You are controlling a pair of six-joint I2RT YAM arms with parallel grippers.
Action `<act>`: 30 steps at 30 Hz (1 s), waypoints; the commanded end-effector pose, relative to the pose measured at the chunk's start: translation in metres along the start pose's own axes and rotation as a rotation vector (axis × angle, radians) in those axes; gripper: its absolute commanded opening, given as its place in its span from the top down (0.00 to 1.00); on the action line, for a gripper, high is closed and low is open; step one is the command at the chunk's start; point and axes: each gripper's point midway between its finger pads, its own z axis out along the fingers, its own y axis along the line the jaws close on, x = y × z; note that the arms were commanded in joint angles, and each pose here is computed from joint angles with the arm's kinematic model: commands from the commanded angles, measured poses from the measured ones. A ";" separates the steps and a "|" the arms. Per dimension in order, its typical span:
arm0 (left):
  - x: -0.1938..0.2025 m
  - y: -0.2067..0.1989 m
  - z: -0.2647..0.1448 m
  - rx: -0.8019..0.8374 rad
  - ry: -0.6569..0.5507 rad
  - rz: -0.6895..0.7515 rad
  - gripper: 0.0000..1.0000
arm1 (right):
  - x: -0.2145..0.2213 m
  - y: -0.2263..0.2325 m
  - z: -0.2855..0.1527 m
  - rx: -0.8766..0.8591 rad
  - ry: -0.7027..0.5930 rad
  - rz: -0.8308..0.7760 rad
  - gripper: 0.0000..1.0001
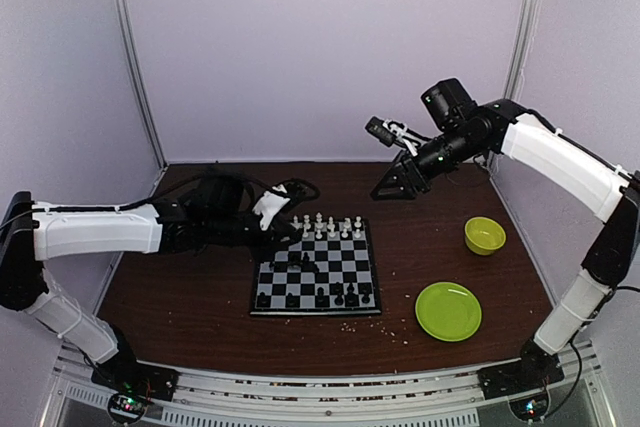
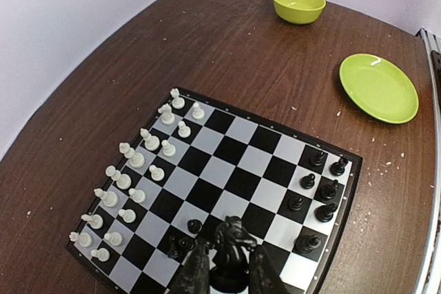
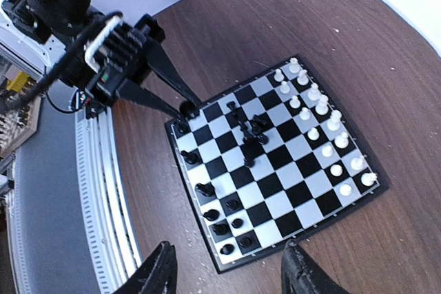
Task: Set up the chess pieces on the board
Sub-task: Pass from the left arm to the right
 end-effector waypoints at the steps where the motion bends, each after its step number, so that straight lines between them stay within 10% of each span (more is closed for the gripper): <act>1: -0.045 0.001 -0.008 -0.091 -0.193 0.011 0.83 | -0.018 0.021 0.032 -0.124 -0.012 0.114 0.49; 30: -0.057 -0.025 0.003 -0.155 -0.171 0.077 0.83 | -0.015 0.049 0.117 -0.343 0.089 0.354 0.57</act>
